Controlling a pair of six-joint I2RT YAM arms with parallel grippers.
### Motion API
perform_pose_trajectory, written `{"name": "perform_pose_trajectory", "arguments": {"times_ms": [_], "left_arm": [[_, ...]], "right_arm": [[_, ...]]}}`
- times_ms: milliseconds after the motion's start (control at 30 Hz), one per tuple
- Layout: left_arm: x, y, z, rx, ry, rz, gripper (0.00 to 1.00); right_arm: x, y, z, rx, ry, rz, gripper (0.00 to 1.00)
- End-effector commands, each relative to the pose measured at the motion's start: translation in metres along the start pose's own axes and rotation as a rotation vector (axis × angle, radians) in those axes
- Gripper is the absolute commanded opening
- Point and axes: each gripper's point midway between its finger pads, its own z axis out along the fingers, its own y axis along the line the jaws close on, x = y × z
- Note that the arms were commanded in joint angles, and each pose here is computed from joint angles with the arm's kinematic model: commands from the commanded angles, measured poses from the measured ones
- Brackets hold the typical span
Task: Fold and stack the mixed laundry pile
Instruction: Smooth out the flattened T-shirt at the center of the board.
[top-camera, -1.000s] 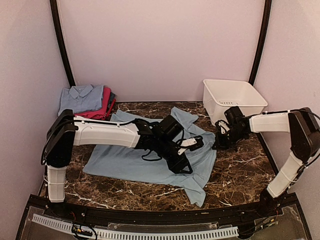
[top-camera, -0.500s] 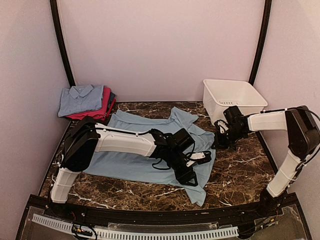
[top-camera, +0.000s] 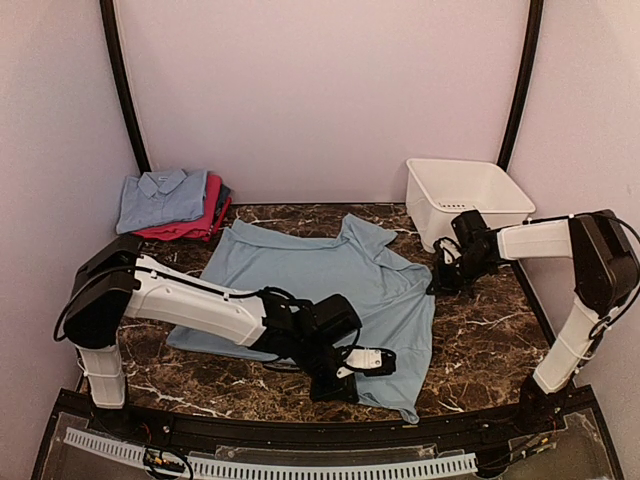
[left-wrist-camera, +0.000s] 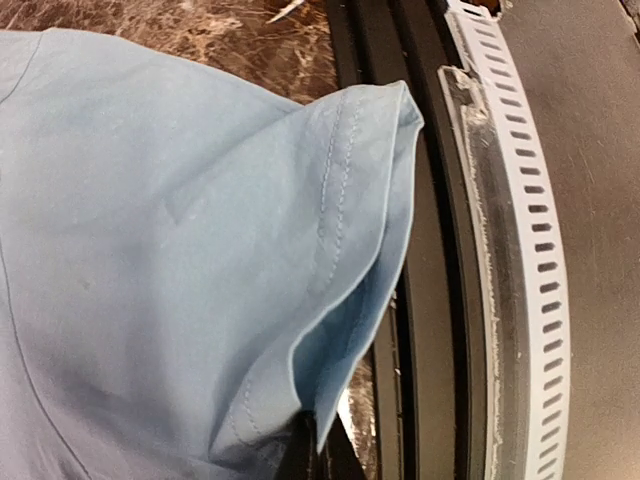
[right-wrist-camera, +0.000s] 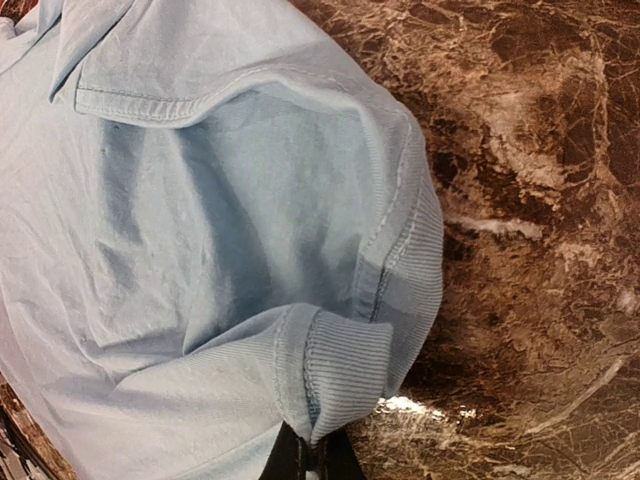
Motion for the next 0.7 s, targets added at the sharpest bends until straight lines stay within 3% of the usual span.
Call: {"name": "perform_pose_trajectory", "arguments": {"times_ms": [0,167,267,367,533,667], "left_arm": [[0.011,-0.012,-0.003,-0.074,0.004,0.165,0.00],[0.049,-0.015,-0.002,-0.126,0.082,0.230,0.01],[0.054,-0.014,-0.007,-0.204,0.090,0.299,0.26],[0.042,-0.013,-0.017,-0.249,0.066,0.295,0.38],[-0.020,-0.010,-0.071,-0.300,-0.189,0.212,0.41],[-0.039,0.052,-0.125,-0.355,-0.356,-0.087,0.40]], "right_arm": [[-0.017,0.004,-0.007,-0.013,-0.044,-0.016,0.00],[-0.018,0.007,-0.011,-0.023,-0.041,-0.023,0.00],[-0.018,0.009,-0.013,-0.028,-0.041,-0.028,0.00],[-0.014,0.013,-0.017,-0.050,-0.036,-0.033,0.00],[0.005,0.016,-0.028,-0.061,-0.023,-0.023,0.00],[0.025,0.014,-0.040,-0.065,-0.034,0.017,0.00]]}}
